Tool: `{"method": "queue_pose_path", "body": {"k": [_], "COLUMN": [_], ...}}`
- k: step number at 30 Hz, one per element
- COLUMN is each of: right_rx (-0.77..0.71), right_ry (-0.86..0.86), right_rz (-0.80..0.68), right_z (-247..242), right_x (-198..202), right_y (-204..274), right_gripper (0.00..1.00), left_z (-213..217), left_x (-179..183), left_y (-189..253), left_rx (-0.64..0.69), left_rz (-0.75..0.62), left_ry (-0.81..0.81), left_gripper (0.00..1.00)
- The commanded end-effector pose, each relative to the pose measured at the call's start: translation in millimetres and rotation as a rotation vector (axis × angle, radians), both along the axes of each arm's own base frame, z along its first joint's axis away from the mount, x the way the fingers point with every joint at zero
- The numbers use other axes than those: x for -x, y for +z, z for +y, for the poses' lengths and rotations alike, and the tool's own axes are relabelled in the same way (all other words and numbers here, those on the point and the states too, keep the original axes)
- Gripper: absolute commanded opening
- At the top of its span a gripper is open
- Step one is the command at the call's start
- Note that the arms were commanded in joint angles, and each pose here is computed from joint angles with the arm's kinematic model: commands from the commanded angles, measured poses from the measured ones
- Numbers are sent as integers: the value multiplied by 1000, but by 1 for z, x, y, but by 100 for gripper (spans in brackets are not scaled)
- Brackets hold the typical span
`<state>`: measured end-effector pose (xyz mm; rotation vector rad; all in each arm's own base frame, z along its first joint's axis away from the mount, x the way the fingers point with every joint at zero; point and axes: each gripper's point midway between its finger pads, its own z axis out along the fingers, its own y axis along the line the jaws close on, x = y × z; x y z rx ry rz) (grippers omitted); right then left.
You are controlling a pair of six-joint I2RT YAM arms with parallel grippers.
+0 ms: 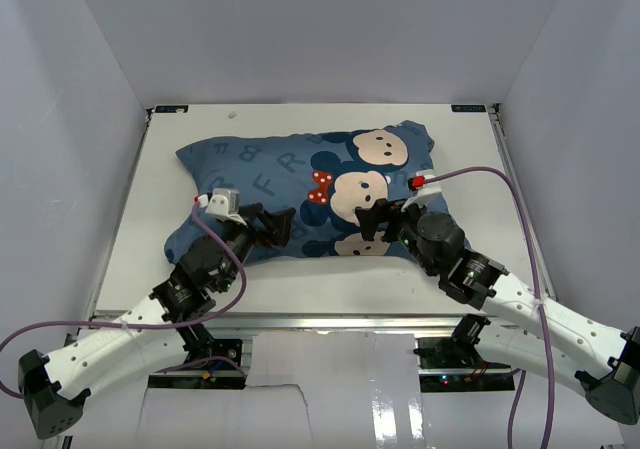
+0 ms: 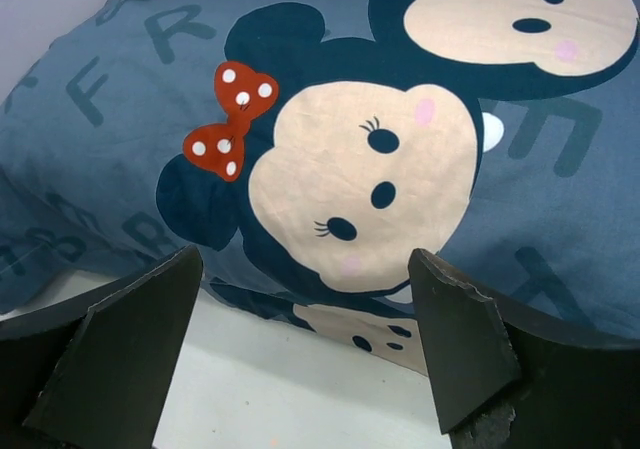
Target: Remove the pillowcase from the pillow
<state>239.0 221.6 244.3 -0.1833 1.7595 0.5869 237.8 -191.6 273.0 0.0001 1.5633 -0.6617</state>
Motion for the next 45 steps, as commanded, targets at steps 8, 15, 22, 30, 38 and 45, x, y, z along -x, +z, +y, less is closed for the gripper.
{"method": "queue_pose_path", "body": {"k": [8, 15, 22, 30, 38, 45], "right_rx": [152, 124, 133, 42, -6, -32], "right_ry": [-397, -434, -447, -346, -328, -293], "right_rz": [30, 189, 346, 379, 403, 211], "right_z": [-69, -107, -114, -94, -85, -92], "right_x": [-26, -33, -39, -32, -33, -33], "right_y": [4, -52, -112, -144, -157, -59], "right_gripper": [91, 90, 90, 99, 8, 8], "left_z": [37, 107, 123, 132, 117, 67], "left_x": [-16, -25, -35, -37, -42, -24], "left_y": [-24, -34, -84, -139, -136, 20], "left_rx": [-66, -169, -127, -102, -9, 184], "left_rz": [108, 218, 398, 504, 416, 211], "left_ry": [251, 642, 638, 622, 520, 172], "left_gripper": [98, 98, 98, 98, 0, 0]}}
